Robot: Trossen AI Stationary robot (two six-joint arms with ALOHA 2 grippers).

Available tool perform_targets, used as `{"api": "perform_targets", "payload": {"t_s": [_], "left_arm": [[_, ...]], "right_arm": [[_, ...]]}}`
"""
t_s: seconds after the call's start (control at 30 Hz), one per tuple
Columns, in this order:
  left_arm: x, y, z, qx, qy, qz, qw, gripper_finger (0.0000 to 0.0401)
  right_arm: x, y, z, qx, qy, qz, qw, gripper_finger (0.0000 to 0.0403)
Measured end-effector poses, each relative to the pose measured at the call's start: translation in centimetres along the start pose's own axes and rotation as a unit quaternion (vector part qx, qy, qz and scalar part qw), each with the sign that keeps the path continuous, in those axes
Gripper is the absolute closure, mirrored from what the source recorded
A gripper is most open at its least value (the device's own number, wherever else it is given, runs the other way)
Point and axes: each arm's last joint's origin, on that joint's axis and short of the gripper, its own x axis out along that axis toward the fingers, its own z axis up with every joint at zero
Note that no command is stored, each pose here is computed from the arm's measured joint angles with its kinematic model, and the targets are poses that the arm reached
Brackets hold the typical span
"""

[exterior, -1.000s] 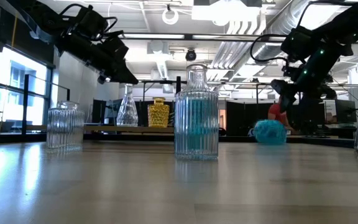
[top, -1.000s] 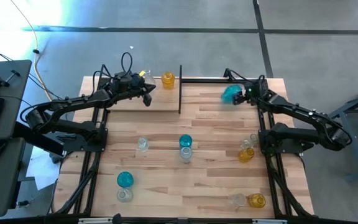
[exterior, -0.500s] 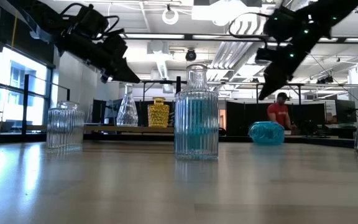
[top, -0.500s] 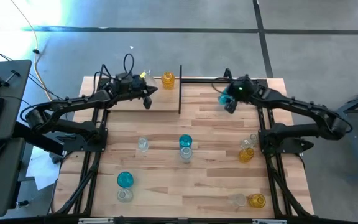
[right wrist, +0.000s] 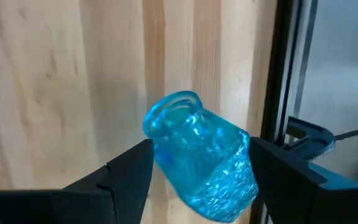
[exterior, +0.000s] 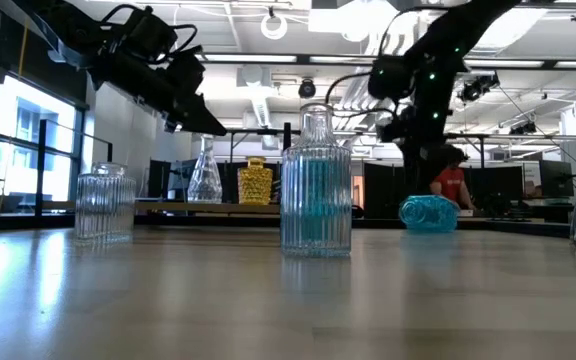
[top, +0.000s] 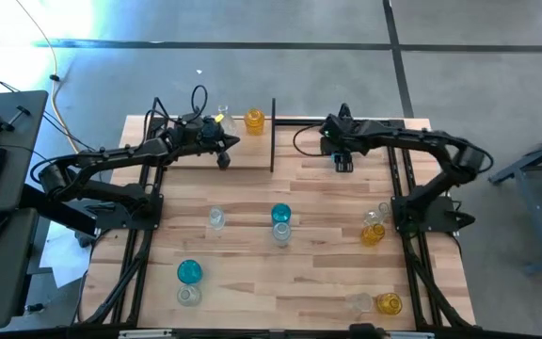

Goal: Sort vases onto shelf
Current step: Put the blue vase on the shelf

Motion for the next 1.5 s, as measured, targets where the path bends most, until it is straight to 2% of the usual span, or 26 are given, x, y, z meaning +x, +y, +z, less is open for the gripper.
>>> {"api": "perform_targets", "payload": {"t_s": [0.33, 0.67, 0.83, 1.23, 1.37, 1.5], "left_arm": [[0.0, -0.1, -1.1, 0.005, 0.011, -0.002, 1.0, 0.0401], [0.0, -0.1, -0.8, 0.007, 0.0, -0.002, 1.0, 0.0401], [0.0, -0.1, -0.8, 0.005, 0.0, -0.003, 1.0, 0.0401], [0.0, -0.1, -0.8, 0.005, 0.0, -0.003, 1.0, 0.0401], [0.0, -0.1, -0.8, 0.005, 0.0, -0.003, 1.0, 0.0401], [0.0, -0.1, -0.8, 0.005, 0.0, -0.003, 1.0, 0.0401]], "right_arm": [[3.2, 0.5, 1.1, -0.09, 0.052, 0.031, 0.994, 0.0155], [6.1, 1.4, 1.3, -0.107, 0.095, 0.053, 0.988, 0.0159], [6.7, 1.6, 1.2, -0.09, 0.108, 0.055, 0.989, 0.0203], [6.6, 1.8, 1.1, -0.068, 0.113, 0.066, 0.989, 0.0387], [6.3, 2.2, 1.4, -0.076, 0.117, 0.062, 0.988, 0.0395], [4.9, 2.2, 2.3, -0.068, 0.133, 0.064, 0.987, 0.0352]]}}
